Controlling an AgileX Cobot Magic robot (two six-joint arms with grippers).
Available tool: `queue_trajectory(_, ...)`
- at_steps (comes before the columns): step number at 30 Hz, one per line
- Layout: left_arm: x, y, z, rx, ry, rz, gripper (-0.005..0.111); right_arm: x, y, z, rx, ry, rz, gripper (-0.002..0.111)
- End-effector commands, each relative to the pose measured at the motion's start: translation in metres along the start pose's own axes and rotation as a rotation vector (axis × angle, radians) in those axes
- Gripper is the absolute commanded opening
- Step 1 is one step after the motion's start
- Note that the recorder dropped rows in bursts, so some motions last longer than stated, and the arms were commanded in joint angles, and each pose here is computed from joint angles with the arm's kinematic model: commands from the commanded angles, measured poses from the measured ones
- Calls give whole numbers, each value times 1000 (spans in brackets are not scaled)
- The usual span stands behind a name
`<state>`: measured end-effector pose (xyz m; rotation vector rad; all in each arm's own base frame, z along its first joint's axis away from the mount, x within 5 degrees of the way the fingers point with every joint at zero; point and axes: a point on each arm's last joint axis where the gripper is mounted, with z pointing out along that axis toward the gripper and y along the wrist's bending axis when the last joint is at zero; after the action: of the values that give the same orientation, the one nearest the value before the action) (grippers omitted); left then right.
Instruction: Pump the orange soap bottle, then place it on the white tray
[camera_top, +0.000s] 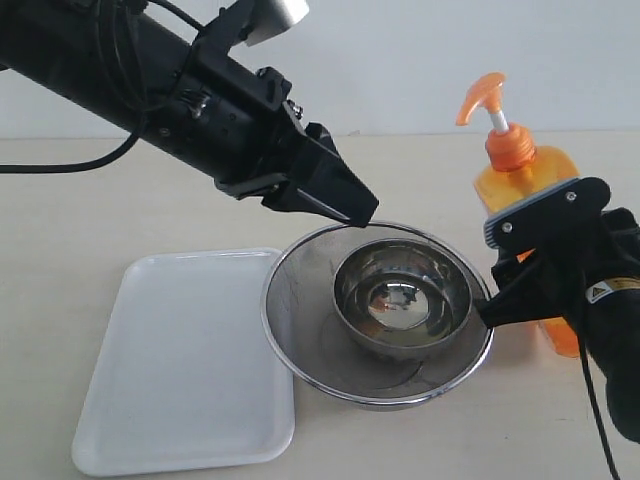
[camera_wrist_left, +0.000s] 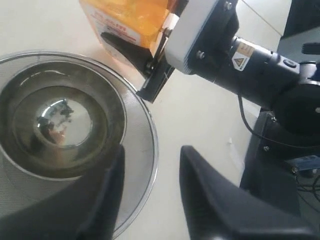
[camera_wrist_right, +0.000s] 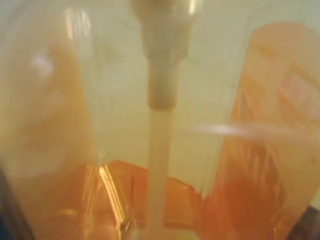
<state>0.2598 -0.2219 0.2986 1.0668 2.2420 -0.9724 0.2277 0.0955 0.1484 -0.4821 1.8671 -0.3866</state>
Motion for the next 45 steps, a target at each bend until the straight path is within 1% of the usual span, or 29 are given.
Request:
queue_trajectory(1,0,-4,1,22,2,2,34,-1,-8,-2,110,-67,-28,2)
queue_trajectory(4,0,-4,1,22,2,2,34,1,-9,-6,134,-95,-45,2)
queue_trajectory(15,0,-4,1,24,0,0,34,1,0,-8,56,-106,-57,2)
queue_trajectory(18,0,-5,1,27,-4,-4,34,1,0,-8,52,-106,-58,2)
queue_trajectory(22,-5,-7,1,59,-57,-57,34,1,1,-8,40,-106,-67,2)
queue_trajectory(25,-10,-9,-2,64,-80,-56,34,2,1,-8,39,-105,-69,2)
queue_trajectory(29,-11,-9,-2,66,-83,-59,34,1,2,-8,35,-106,-73,2)
queue_trajectory(33,-14,-13,-1,101,-109,-84,34,1,3,-8,22,-116,-80,2)
queue_trajectory(37,-15,-24,3,134,-116,-55,34,1,3,-8,20,-115,-81,2)
queue_trajectory(41,-15,-30,11,128,-118,-35,34,1,3,-8,18,-114,-81,2)
queue_trajectory(45,-12,-25,26,142,-79,-45,32,1,4,-8,15,-111,-79,2)
